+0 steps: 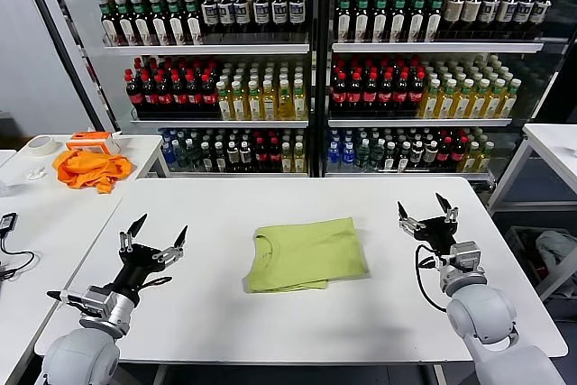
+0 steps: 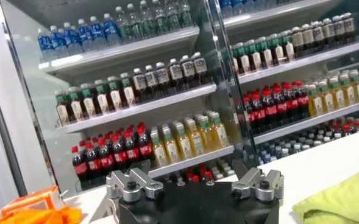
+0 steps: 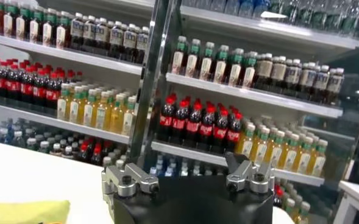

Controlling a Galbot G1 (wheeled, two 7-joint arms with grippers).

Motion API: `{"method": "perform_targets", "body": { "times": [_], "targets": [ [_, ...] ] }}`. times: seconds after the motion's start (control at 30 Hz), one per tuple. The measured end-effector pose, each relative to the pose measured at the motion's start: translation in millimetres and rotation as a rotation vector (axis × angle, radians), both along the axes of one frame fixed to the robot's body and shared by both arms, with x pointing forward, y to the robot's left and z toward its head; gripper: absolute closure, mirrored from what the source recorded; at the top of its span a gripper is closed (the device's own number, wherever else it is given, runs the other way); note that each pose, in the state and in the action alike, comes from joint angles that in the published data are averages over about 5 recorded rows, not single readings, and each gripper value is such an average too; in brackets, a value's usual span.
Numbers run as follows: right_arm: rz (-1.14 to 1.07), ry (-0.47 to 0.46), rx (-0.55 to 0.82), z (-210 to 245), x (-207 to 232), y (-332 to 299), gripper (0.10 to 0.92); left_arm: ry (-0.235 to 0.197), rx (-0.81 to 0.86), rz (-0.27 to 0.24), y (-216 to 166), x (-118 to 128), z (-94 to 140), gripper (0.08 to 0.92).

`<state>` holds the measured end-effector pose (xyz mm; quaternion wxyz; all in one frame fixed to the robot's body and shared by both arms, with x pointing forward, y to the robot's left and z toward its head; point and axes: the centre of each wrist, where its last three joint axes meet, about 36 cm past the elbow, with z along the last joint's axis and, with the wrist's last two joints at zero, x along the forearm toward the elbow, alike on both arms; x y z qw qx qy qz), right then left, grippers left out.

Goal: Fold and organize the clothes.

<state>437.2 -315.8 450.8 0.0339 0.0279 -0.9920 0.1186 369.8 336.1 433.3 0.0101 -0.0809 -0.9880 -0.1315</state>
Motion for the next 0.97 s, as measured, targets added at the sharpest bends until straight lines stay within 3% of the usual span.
{"method": "perform_targets", "body": {
  "times": [0.53,0.97],
  "targets": [
    [-0.019,-0.035,-0.044,-7,-3,-15,0.200,-0.032,0.015,-0.012,-10,13,-7,0.177],
    [0.022,-0.065,-0.130,-18,-10,-3,0.200,-0.064,0.048,0.009,-6,18,-18,0.176]
  ]
}}
